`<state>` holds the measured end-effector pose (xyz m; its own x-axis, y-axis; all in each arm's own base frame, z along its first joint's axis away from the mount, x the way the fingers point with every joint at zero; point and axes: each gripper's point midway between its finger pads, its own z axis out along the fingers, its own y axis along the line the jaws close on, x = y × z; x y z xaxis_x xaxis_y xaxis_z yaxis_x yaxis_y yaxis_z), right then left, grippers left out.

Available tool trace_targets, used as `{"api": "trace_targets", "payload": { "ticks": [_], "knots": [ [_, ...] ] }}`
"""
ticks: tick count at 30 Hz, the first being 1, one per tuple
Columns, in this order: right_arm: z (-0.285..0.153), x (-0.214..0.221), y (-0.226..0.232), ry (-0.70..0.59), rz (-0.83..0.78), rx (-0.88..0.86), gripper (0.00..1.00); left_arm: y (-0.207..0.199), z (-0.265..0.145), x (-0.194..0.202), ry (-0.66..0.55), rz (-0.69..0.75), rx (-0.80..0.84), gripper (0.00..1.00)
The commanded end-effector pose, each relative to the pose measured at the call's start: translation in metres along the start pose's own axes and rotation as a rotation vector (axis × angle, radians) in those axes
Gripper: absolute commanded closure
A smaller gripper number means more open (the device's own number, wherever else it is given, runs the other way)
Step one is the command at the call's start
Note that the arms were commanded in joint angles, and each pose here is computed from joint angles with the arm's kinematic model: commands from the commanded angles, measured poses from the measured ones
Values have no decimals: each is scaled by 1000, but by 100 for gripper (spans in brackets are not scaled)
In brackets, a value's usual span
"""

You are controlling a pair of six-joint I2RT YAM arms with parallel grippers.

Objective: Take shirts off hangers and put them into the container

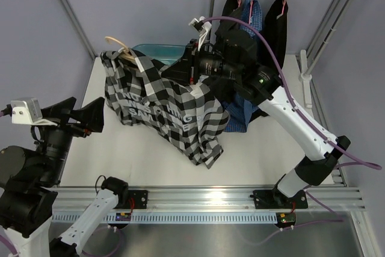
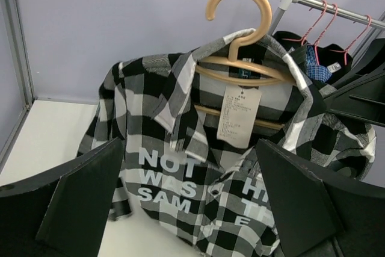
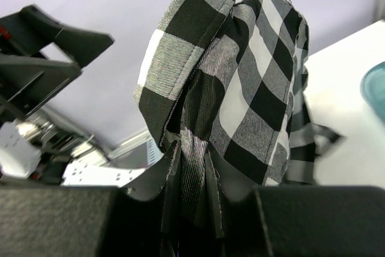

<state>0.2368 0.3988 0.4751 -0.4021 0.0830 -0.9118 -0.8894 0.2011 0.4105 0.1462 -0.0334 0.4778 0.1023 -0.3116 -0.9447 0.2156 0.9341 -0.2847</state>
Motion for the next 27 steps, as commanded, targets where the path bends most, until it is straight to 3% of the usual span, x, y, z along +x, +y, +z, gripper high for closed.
{"api": "trace_targets", "payload": {
  "ticks": [1,12,16,21,27],
  "knots": [
    [-16,-40,13,-163,-121,11,100,0,-3,-7,-19,11,3,1],
    [-22,63,-24,-74,-2,42,100,-48,43,37,130,-76,229,1],
    [-22,71,-24,-64,35,33,100,-59,68,68,212,-138,271,3],
    [-20,74,-23,-59,67,22,100,-59,85,81,207,-199,259,14],
    [-17,74,-21,-58,100,-1,100,-56,97,99,226,-218,235,21]
  ]
}}
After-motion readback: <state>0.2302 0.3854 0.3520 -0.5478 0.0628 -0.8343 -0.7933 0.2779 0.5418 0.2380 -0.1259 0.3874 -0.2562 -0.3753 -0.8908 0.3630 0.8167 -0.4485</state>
